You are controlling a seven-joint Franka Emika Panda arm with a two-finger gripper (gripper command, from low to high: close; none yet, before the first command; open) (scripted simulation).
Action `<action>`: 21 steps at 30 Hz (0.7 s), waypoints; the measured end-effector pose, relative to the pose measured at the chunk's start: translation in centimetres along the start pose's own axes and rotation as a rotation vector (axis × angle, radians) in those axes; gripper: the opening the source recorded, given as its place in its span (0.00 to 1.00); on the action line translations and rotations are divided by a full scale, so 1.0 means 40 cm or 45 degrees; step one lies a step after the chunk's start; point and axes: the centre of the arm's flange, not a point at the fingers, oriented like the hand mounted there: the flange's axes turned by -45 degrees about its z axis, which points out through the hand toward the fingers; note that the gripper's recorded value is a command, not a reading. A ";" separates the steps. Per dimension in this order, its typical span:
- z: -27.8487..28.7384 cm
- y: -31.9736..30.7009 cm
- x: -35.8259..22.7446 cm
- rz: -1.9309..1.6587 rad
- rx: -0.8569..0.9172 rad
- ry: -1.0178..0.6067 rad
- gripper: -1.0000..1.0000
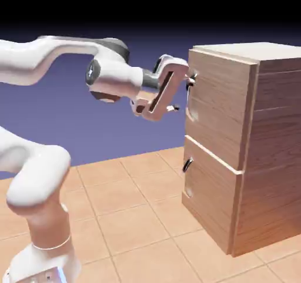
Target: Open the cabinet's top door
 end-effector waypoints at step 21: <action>0.050 0.184 -0.082 1.198 0.250 -0.230 0.50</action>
